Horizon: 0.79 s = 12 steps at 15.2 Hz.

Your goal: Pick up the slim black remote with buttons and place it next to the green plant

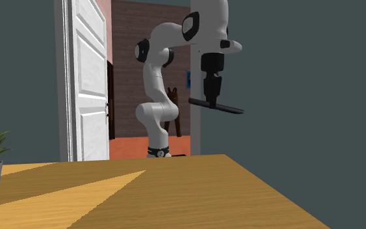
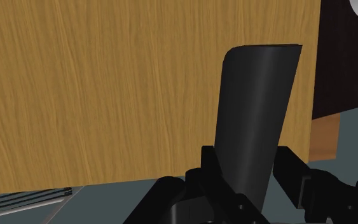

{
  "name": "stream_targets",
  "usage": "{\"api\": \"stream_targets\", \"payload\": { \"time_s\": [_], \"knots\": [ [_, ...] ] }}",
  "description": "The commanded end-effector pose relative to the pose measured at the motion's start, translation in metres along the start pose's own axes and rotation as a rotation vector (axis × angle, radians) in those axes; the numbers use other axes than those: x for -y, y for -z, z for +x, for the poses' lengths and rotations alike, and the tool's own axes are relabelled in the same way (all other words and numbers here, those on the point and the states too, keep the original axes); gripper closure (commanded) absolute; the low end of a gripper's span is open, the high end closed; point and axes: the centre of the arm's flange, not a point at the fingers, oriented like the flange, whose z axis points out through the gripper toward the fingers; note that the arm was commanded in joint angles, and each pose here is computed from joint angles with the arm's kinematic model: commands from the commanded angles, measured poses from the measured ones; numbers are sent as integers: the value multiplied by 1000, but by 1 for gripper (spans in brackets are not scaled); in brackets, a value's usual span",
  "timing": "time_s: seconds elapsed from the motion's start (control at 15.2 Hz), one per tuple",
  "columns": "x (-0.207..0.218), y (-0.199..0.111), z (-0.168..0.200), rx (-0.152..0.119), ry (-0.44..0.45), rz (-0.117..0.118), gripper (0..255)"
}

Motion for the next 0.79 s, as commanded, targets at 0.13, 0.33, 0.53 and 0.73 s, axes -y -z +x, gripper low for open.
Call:
{"api": "stream_targets", "payload": {
  "time_s": [0.13,0.33,0.53,0.73],
  "knots": [
    [2,12,-14,0,0,0,255],
    [8,11,-53,0,0,0,255],
    [13,10,-92,0,0,0,255],
    [18,9,-131,0,0,0,255]
  ]
}}
